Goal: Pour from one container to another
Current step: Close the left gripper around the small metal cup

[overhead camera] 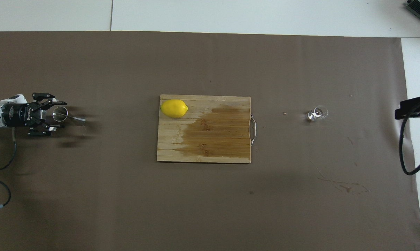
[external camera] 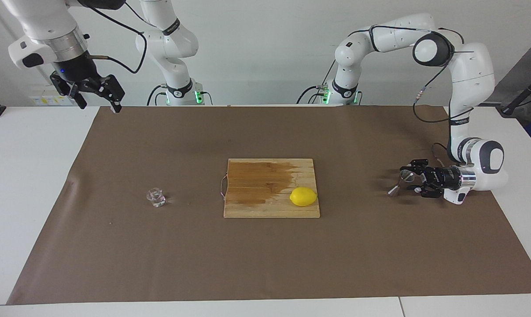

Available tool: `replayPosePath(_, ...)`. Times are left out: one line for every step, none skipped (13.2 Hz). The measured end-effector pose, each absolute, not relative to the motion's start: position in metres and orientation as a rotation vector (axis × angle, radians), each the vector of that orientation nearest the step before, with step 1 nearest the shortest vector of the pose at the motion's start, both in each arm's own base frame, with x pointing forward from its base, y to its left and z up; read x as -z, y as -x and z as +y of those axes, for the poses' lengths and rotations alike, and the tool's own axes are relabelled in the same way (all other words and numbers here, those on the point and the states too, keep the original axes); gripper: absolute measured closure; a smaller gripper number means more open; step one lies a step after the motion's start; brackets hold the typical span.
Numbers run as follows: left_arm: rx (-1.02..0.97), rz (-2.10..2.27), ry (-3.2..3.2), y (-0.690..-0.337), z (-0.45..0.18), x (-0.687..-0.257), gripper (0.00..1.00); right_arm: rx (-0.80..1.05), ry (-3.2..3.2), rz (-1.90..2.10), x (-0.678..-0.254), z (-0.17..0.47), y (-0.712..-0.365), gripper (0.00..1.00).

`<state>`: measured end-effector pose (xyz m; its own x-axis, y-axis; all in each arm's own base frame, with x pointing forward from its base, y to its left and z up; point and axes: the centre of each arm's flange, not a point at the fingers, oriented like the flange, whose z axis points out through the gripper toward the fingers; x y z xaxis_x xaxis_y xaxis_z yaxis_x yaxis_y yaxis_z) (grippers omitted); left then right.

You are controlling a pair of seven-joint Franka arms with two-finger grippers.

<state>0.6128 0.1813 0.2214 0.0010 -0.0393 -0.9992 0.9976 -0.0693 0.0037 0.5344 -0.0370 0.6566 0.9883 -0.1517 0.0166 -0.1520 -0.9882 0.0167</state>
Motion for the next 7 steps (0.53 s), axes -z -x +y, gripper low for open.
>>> replayPosePath(1.277,1.145,-1.232,-0.6128,0.1813,-0.2214,0.27,-0.024,-3.114,-0.241,-0.6567,-0.0380,-0.5344,0.00)
replayPosePath(1.277,1.145,-1.232,-0.6128,0.1813,-0.2214,0.27,-0.024,-3.114,-0.244,-0.6567,-0.0391,-0.5343,0.00)
replayPosePath(1.277,1.145,-1.232,-0.6128,0.1812,-0.2214,0.30,-0.024,-3.114,-0.246,-0.6567,-0.0397,-0.5343,0.00)
replayPosePath(1.277,1.145,-1.231,-0.6128,0.1812,-0.2214,0.30,-0.024,-3.114,-0.246,-0.6567,-0.0399,-0.5342,0.00)
replayPosePath(1.277,1.145,-1.231,-0.6129,0.1811,-0.2215,0.31,-0.024,-3.114,-0.247,-0.6567,-0.0400,-0.5342,0.00)
replayPosePath(1.277,1.144,-1.231,-0.6130,0.1809,-0.2216,0.32,-0.024,-3.114,-0.247,-0.6567,-0.0400,-0.5342,0.00)
replayPosePath(1.277,1.143,-1.231,-0.6132,0.1806,-0.2218,0.32,-0.027,-3.114,-0.247,-0.6569,-0.0403,-0.5344,0.00)
